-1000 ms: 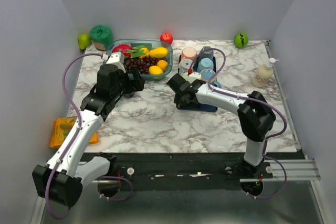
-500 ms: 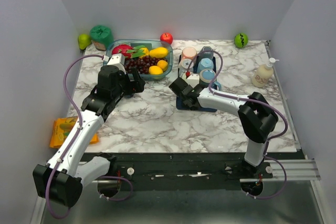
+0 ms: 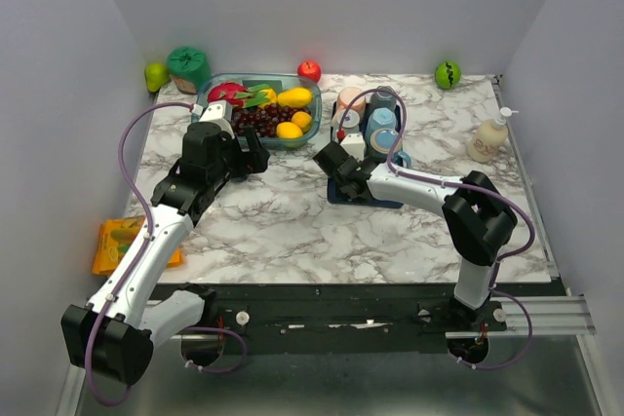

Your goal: Turn the mug right side up

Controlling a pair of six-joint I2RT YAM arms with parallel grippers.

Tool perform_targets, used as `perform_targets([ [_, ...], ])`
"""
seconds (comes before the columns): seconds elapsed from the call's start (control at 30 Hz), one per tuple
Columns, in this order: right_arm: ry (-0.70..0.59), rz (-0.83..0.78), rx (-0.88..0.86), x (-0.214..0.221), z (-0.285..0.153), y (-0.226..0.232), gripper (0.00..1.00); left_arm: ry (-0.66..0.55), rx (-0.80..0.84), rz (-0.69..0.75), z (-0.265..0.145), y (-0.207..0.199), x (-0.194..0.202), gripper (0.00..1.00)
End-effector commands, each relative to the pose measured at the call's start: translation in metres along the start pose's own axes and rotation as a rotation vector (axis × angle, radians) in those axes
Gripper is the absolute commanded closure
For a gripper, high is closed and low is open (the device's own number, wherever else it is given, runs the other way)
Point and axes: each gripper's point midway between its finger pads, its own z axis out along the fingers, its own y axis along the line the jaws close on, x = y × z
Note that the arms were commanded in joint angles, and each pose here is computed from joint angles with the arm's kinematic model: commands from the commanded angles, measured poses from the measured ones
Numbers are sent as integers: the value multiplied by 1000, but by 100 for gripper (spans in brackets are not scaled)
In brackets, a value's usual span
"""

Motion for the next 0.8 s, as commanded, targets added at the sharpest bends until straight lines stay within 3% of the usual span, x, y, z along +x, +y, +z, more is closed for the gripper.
perform_targets([
  [0.0,-27,-2,-6,-8,1,4,70,-6,23,2,-4,-3,1,1],
  [0.13,-13,0,-9,-3,3,5,81,-10,25,4,-4,-3,0,1],
  [0.33,1,3,-2,0,5,3,84,-7,27,4,-5,-3,1,1],
  [0.43,0,8,-4,-2,5,2,92,-10,30,4,-6,-4,1,1],
  [0.47,3,6,-7,-2,6,2,99,-10,32,4,-6,-4,0,1],
  [0.77,-57,45,-120,-28,-30,6,100,-21,95,2,-12,-16,-2,1],
])
